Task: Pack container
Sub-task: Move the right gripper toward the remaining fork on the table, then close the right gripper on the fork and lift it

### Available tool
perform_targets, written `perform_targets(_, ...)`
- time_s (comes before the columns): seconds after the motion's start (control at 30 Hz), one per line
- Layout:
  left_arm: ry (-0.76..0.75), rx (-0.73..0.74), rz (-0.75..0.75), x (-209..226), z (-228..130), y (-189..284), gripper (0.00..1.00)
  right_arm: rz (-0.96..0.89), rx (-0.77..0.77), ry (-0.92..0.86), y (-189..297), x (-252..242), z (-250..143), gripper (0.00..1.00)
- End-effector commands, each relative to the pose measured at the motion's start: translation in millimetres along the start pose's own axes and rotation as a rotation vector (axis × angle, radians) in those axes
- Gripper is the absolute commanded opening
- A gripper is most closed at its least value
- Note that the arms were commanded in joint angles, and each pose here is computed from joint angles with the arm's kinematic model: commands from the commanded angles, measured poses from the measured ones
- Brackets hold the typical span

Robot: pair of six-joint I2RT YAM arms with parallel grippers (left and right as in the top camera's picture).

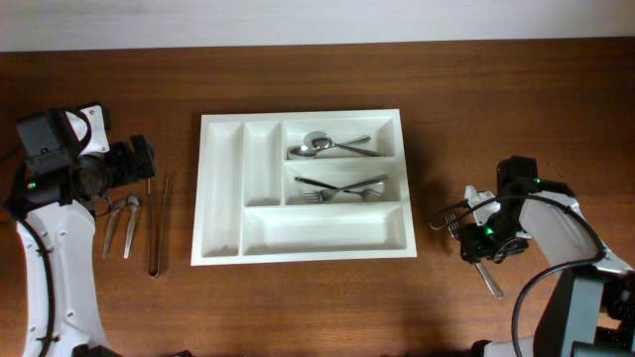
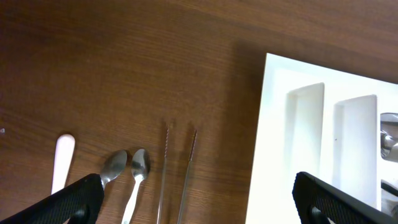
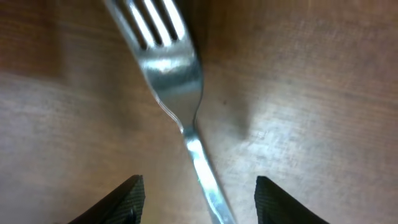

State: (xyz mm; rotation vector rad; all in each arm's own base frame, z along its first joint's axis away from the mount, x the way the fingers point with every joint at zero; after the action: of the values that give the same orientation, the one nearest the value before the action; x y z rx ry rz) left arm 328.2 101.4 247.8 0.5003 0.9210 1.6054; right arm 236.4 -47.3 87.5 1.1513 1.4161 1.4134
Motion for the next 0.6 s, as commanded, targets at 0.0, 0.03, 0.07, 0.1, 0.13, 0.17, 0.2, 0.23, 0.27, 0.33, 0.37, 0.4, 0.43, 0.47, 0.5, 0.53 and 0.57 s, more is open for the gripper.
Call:
perform_targets(0.0, -0.015, -0.017, -0.011, 0.0, 5.5, 3.0, 0.99, -0.026, -0.019, 0.035, -1.9, -6.9, 7.4, 0.55)
perform_targets(0.03, -0.015, -0.017, -0.011, 0.0, 5.5, 3.0, 0.99, -0.034, -0.029, 0.035, -2.2, -8.1, 9.4, 0.53)
perform_targets(0.07, -0.015, -0.017, -0.011, 0.0, 5.5, 3.0, 0.99, -0.039, -0.036, 0.035, -2.8, -9.1, 11.2, 0.53)
perform_targets(0.1, -0.015, -0.017, -0.011, 0.0, 5.5, 3.0, 0.99, -0.048, -0.043, 0.035, -3.6, -10.6, 13.1, 0.52)
perform_targets(0.13, -0.015, -0.017, -0.011, 0.0, 5.5, 3.0, 0.99, -0.057, -0.045, 0.035, -4.1, -12.1, 14.2, 0.50)
perform_targets(0.17, -0.015, -0.017, -0.011, 0.0, 5.5, 3.0, 0.99, -0.069, -0.042, 0.035, -4.9, -13.6, 14.6, 0.48)
perform_targets(0.2, -0.015, -0.017, -0.011, 0.0, 5.5, 3.0, 0.99, -0.074, -0.038, 0.034, -5.4, -14.3, 14.5, 0.47)
perform_targets(0.23, -0.015, -0.017, -0.011, 0.0, 5.5, 3.0, 0.99, -0.081, -0.031, 0.034, -5.9, -15.2, 13.9, 0.46)
perform_targets(0.27, -0.015, -0.017, -0.011, 0.0, 5.5, 3.0, 0.99, -0.088, -0.027, 0.033, -6.1, -15.9, 13.5, 0.46)
perform_targets(0.33, -0.015, -0.017, -0.011, 0.0, 5.5, 3.0, 0.99, -0.088, -0.027, 0.033, -6.1, -15.8, 13.5, 0.46)
perform_targets(0.37, -0.015, -0.017, -0.011, 0.0, 5.5, 3.0, 0.99, -0.086, -0.026, 0.025, -6.1, -15.7, 13.2, 0.46)
perform_targets(0.4, -0.015, -0.017, -0.011, 0.0, 5.5, 3.0, 0.99, -0.085, -0.024, 0.023, -6.3, -15.3, 12.8, 0.46)
perform_targets(0.43, -0.015, -0.017, -0.011, 0.0, 5.5, 3.0, 0.99, -0.084, -0.021, 0.023, -6.9, -15.0, 12.1, 0.47)
perform_targets(0.47, -0.014, -0.017, -0.011, 0.0, 5.5, 3.0, 0.99, -0.083, -0.019, 0.025, -7.6, -14.2, 11.8, 0.47)
perform_targets(0.5, -0.015, -0.017, -0.011, 0.0, 5.5, 3.0, 0.99, -0.083, -0.018, 0.029, -8.4, -13.2, 11.7, 0.47)
perform_targets(0.53, -0.015, -0.017, -0.011, 0.0, 5.5, 3.0, 0.99, -0.084, -0.020, 0.035, -9.4, -11.9, 12.3, 0.48)
perform_targets(0.57, -0.015, -0.017, -0.011, 0.0, 5.5, 3.0, 0.99, -0.084, -0.020, 0.042, -10.6, -9.9, 12.6, 0.48)
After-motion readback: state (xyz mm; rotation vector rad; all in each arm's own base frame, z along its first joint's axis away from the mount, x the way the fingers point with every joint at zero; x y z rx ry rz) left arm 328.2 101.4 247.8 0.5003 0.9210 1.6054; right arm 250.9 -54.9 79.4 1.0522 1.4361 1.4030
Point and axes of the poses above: each gripper's point midway between its finger pads, its own y axis back along the fingers, its own x axis along the line the jaws close on, z = x × y, the point moved 7 cm from there along y, back along the fingers, and after that the axes turned 4 degrees about y, right-handed, at the moved point
